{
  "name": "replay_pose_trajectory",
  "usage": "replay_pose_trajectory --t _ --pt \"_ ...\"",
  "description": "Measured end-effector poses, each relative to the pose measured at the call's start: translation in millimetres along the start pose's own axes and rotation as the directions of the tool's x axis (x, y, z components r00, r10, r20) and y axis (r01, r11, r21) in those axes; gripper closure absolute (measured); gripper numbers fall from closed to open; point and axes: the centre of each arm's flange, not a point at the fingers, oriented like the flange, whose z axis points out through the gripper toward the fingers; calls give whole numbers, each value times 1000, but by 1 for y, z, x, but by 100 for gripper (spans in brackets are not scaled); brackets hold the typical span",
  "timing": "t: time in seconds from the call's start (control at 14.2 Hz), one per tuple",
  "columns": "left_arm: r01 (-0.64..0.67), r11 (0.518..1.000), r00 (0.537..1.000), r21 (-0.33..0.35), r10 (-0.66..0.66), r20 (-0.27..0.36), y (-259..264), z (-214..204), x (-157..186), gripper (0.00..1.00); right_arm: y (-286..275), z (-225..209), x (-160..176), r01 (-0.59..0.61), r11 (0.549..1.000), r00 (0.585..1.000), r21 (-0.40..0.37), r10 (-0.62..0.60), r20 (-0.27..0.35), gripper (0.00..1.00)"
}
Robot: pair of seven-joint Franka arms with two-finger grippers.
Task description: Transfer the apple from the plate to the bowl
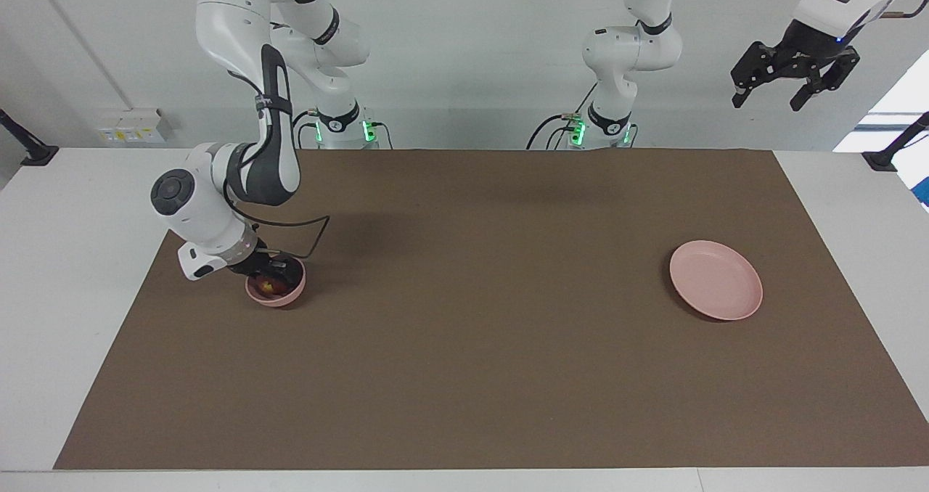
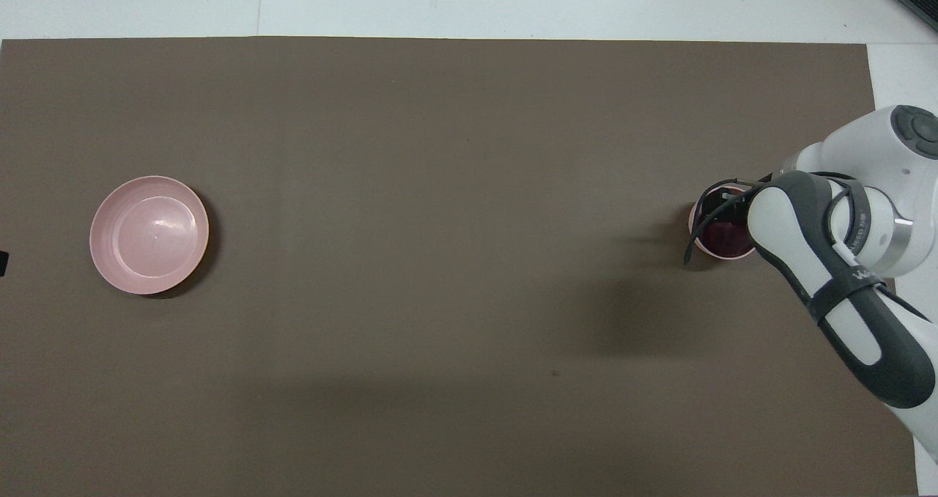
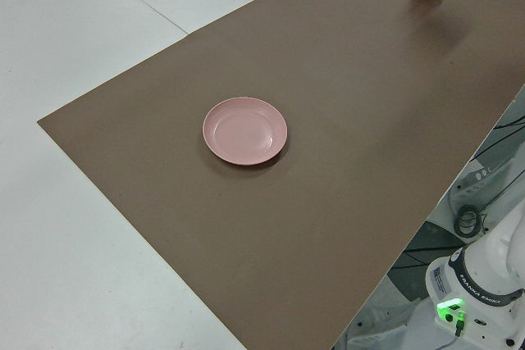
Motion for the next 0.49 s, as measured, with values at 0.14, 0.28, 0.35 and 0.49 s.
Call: replay_pose_trajectory --t 0.14,0.28,0.35,0.49 --pt "-1 1000 1000 0 1 -12 1 -1 1 0 0 -1 2 0 1000 1000 1 0 -11 22" --pt "-2 1000 1000 0 2 -13 1 -1 1 0 0 1 3 0 1000 1000 0 0 -20 22" --pt "-2 1000 1000 0 2 -13 1 -1 1 0 0 3 4 -1 1000 1000 0 1 -19 22" --pt "-4 1000 1000 0 4 -13 2 -1 2 0 0 6 4 -1 1000 1000 -1 1 -16 22"
